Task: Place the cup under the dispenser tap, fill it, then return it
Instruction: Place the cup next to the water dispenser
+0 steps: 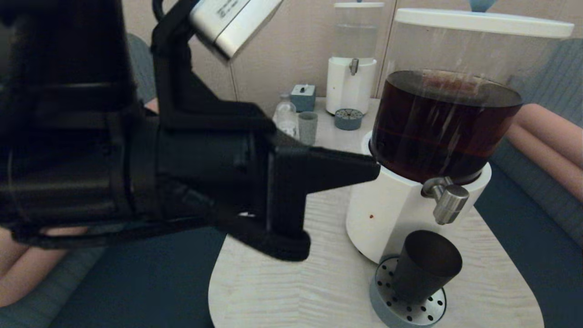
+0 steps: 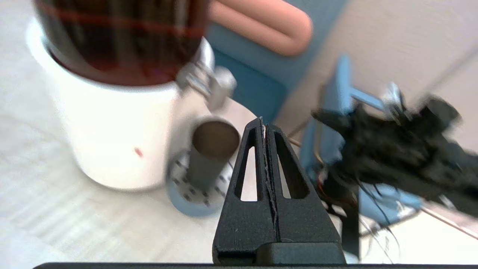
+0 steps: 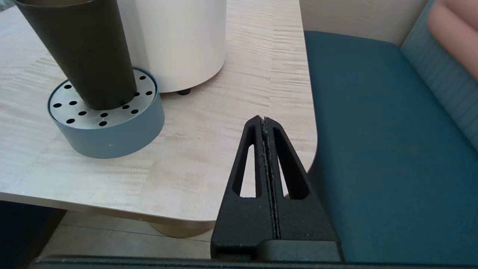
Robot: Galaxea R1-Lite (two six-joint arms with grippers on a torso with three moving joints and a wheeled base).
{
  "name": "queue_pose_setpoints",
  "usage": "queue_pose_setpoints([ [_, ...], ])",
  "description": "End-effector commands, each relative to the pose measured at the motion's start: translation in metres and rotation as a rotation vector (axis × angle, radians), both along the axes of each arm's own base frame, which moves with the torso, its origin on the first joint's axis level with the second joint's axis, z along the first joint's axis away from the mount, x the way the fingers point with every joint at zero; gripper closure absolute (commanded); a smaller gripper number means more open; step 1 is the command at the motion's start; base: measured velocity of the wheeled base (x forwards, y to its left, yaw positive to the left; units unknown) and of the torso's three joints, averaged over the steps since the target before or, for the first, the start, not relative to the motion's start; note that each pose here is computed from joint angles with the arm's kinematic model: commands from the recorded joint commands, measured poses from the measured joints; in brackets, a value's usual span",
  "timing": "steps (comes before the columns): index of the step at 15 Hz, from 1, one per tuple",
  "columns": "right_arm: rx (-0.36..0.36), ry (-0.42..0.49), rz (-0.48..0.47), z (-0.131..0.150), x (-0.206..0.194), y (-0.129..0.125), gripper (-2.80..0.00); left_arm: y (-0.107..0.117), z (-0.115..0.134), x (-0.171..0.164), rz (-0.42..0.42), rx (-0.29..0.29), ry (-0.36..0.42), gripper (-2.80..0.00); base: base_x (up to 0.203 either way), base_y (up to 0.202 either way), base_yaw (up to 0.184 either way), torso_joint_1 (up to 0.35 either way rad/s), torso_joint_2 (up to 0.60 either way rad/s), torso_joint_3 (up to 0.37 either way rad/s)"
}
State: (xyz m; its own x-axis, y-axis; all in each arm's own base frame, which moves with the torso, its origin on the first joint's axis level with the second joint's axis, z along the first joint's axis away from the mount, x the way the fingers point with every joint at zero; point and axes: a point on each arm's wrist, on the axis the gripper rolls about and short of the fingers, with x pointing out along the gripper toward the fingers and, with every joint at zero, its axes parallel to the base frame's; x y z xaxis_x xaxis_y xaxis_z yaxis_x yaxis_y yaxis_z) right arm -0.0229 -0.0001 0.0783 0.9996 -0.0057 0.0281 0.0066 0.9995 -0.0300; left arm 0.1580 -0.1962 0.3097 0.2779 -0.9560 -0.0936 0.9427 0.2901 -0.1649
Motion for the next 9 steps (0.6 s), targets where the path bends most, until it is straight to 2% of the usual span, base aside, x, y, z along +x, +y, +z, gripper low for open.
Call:
queue_pose_setpoints([
  [1, 0.0, 0.008, 0.0, -0.003, 0.001, 0.0, 0.0, 0.019, -0.008, -0.013, -0.007, -0.041, -0.033, 0.0, 0.0, 0.0, 0.0, 0.0, 0.0, 0.0],
  [5, 0.0, 0.008, 0.0, -0.003, 0.001, 0.0, 0.0, 0.016, -0.041, -0.01, -0.011, -0.106, -0.115, 0.0, 0.0, 0.0, 0.0, 0.0, 0.0, 0.0],
  [7, 0.0, 0.008, 0.0, -0.003, 0.001, 0.0, 0.0, 0.011, -0.061, -0.005, -0.009, -0.11, -0.191, 0.0, 0.0, 0.0, 0.0, 0.0, 0.0, 0.0],
  [9, 0.0, 0.008, 0.0, -0.003, 0.001, 0.0, 0.0, 0.011, -0.075, -0.005, -0.009, -0.105, -0.219, 0.0, 0.0, 0.0, 0.0, 0.0, 0.0, 0.0],
])
